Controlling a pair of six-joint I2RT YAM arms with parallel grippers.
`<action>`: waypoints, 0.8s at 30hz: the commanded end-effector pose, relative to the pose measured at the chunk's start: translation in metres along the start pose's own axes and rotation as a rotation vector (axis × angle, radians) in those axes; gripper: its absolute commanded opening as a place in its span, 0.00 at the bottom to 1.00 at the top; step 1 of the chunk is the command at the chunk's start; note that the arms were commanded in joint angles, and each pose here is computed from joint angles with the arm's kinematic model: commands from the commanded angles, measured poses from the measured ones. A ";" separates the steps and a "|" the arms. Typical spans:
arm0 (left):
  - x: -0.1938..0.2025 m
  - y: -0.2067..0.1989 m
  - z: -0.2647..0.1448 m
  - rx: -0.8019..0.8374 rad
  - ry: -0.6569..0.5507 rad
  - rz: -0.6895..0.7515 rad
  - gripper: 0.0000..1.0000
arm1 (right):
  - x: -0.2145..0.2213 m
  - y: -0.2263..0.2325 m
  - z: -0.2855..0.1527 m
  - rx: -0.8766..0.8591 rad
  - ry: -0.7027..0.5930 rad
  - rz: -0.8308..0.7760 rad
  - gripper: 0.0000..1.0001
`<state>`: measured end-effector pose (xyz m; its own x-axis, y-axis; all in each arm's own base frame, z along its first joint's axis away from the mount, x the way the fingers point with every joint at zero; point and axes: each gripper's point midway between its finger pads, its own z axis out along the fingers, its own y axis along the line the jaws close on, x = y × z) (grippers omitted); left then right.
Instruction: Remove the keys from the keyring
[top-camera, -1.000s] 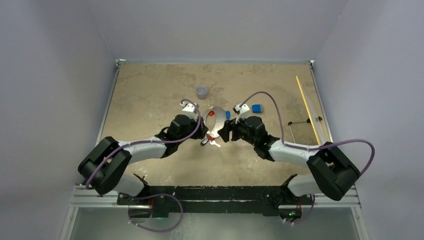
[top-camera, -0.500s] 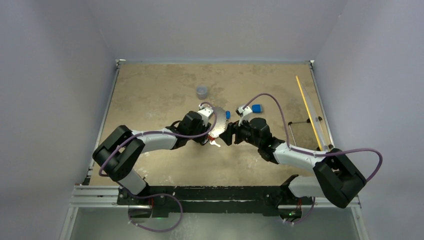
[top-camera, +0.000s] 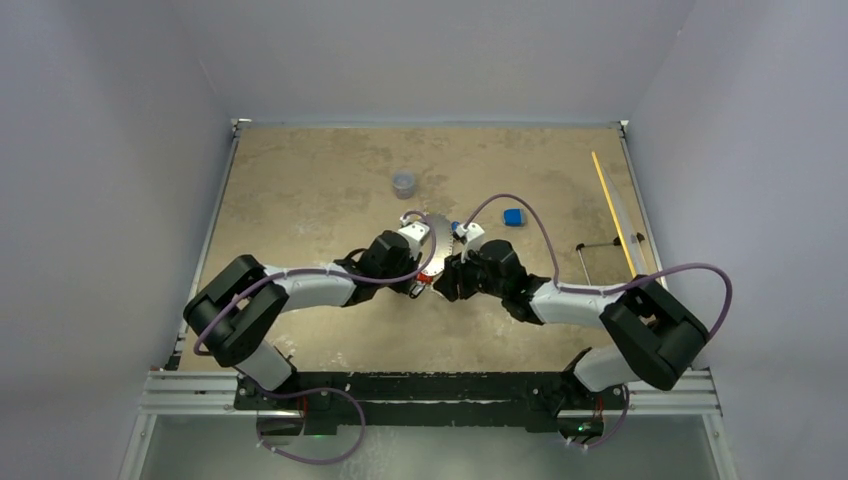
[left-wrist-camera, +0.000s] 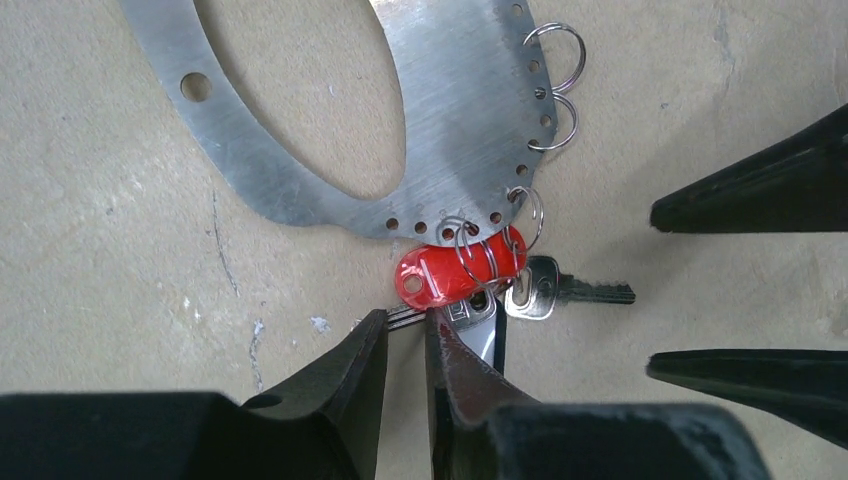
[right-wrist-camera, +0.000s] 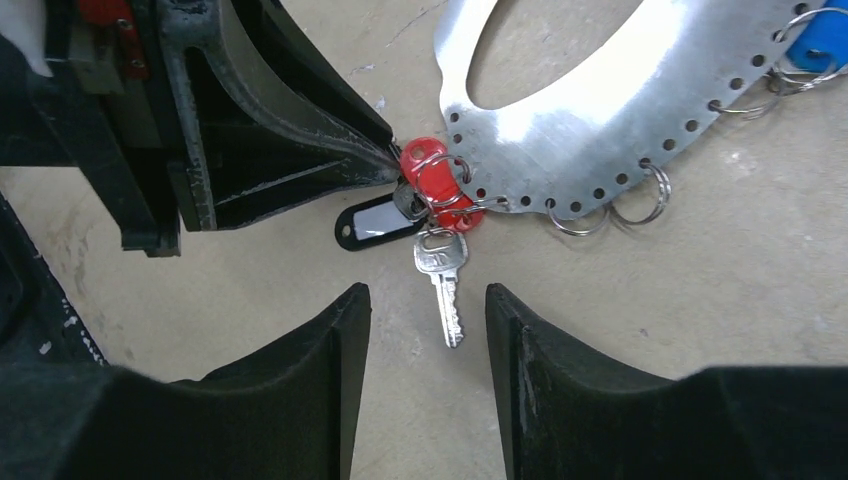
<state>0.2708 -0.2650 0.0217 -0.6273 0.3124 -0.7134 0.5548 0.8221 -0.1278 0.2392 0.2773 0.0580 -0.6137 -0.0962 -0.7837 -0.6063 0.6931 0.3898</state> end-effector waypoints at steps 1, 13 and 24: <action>0.050 0.005 -0.011 -0.057 0.131 -0.090 0.17 | -0.011 0.010 0.011 0.002 -0.001 -0.024 0.45; 0.064 0.005 -0.029 -0.075 0.140 -0.206 0.11 | 0.000 0.032 0.024 -0.109 0.081 0.056 0.19; 0.066 0.000 -0.033 -0.061 0.158 -0.246 0.10 | 0.022 0.005 0.031 -0.049 0.145 0.163 0.19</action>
<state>0.2379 -0.2433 0.0180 -0.7497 0.1372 -0.6474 0.3748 0.8943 -0.2444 0.2268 0.3045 0.0203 -0.7609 -0.1340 -0.6349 -0.5412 0.6710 0.5069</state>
